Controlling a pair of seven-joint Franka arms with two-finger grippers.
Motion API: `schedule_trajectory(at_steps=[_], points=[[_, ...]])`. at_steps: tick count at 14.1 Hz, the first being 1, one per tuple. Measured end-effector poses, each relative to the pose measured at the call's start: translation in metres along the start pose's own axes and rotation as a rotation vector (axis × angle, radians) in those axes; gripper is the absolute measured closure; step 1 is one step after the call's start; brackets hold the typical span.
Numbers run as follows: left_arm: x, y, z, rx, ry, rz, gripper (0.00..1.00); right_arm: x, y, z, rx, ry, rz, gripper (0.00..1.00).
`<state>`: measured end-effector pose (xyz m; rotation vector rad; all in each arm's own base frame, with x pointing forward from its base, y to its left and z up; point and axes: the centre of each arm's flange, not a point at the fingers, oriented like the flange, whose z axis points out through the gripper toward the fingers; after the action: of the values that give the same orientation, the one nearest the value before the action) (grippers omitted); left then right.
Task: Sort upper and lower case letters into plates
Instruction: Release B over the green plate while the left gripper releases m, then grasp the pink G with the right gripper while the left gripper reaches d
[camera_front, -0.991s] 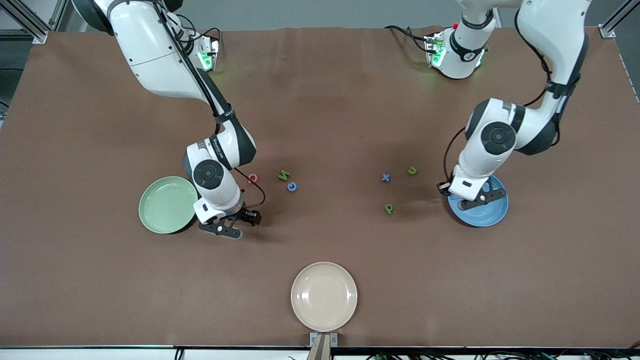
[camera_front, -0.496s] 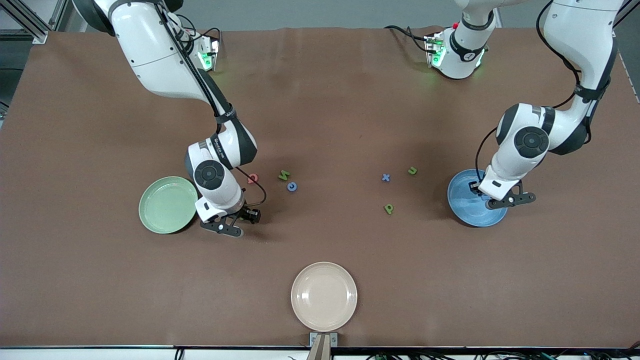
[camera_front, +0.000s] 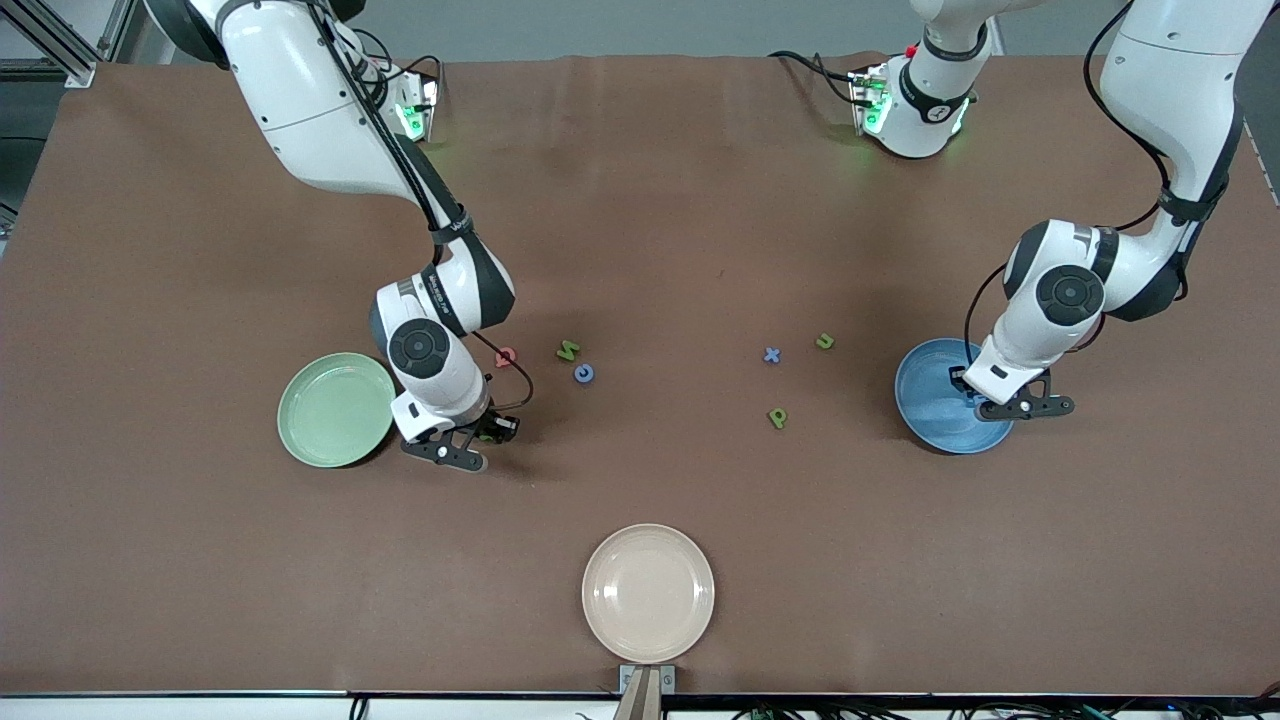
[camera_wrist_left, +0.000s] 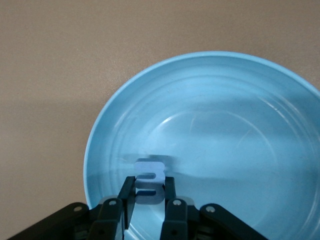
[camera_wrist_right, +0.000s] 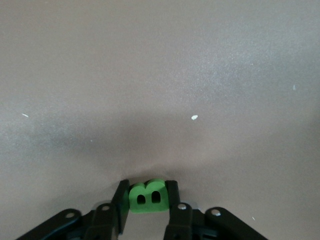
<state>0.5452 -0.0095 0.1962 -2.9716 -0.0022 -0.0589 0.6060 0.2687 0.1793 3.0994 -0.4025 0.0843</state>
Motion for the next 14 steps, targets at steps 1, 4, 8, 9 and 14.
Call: schedule_trajectory(at_steps=[1, 4, 8, 9, 14], points=[[0.001, 0.000, -0.001, -0.001, 0.005, 0.001, 0.72, 0.000, 0.001, 0.000, -0.003, -0.004, 0.001, 0.65], [0.011, 0.003, -0.011, -0.004, 0.032, 0.005, 0.51, 0.005, 0.017, -0.007, -0.047, -0.054, -0.015, 0.65], [0.025, 0.039, -0.036, -0.026, 0.069, 0.010, 0.11, 0.044, 0.093, -0.071, -0.054, -0.094, -0.110, 0.65], [0.027, 0.051, -0.043, -0.029, 0.067, -0.020, 0.01, 0.048, 0.121, -0.082, -0.049, -0.100, -0.136, 0.65], [0.029, 0.135, -0.074, -0.086, 0.073, -0.242, 0.00, 0.029, 0.227, -0.054, -0.028, -0.098, -0.200, 0.65]])
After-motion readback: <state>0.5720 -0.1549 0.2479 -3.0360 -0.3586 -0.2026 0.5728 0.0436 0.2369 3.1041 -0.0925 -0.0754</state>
